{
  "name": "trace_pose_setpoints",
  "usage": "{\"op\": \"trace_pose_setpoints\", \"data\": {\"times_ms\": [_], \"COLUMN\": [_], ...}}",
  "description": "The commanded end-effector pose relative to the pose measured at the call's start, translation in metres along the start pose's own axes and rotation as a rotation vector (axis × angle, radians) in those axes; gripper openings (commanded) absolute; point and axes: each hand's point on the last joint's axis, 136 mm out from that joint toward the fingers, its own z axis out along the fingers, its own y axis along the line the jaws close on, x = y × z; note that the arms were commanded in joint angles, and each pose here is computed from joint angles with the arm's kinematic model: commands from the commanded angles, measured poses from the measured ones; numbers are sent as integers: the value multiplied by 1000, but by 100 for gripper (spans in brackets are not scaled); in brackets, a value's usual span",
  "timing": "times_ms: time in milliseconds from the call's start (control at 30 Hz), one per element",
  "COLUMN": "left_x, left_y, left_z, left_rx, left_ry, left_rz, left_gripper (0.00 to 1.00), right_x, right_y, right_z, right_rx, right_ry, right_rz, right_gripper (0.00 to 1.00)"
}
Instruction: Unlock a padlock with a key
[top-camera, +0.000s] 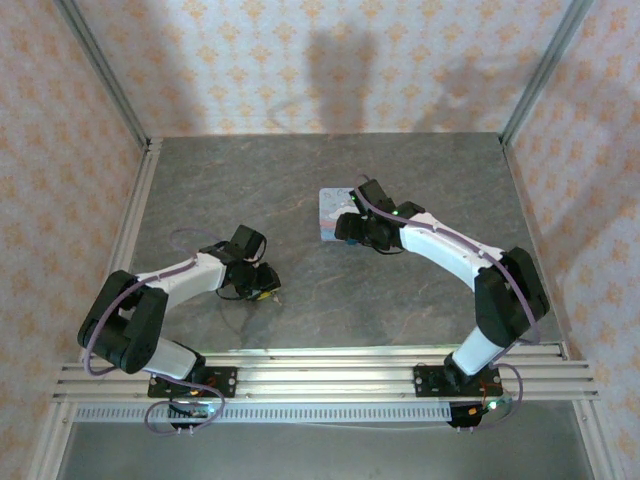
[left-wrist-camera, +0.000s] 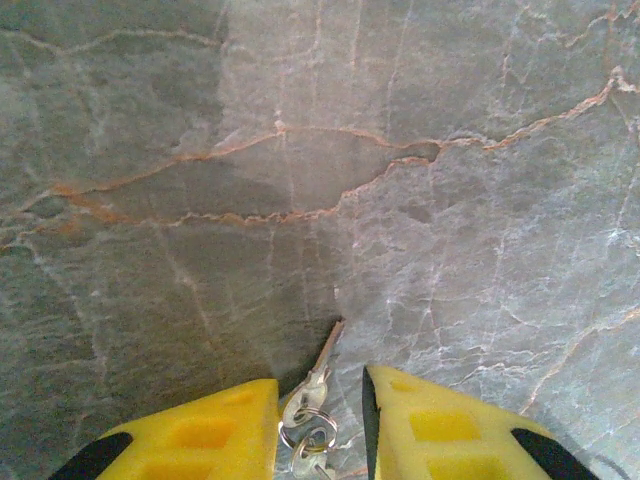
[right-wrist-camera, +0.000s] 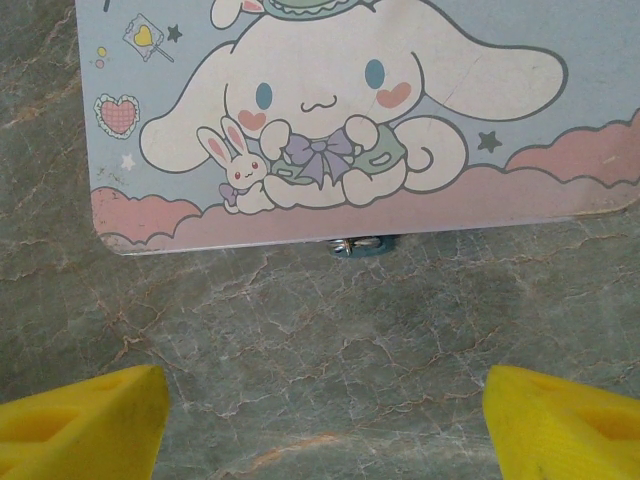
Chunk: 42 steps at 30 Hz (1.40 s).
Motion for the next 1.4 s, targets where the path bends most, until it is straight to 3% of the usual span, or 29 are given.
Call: {"op": "trace_pose_setpoints", "data": {"times_ms": [0,467,933,1367], "left_x": [4,4,5,-1], "left_y": [1,2,4,-5], "left_z": [6,12,10,1], "left_rx": [4,-19,-77,-37], "left_ry": [17,28,25,-17], "left_rz": [-7,5,56,110], "left_gripper": [28,26,11,0], "right_x": [-3,-3,-2,2], "right_y": [-1,-1,-4,-7], "right_z": [-6,-7,-9,-16], "right_rx": [7,8,14,1], "right_ry": [-29,-29,-35,-46], "right_rz": [5,5,7,38], "right_gripper": [82,82,82,82]}}
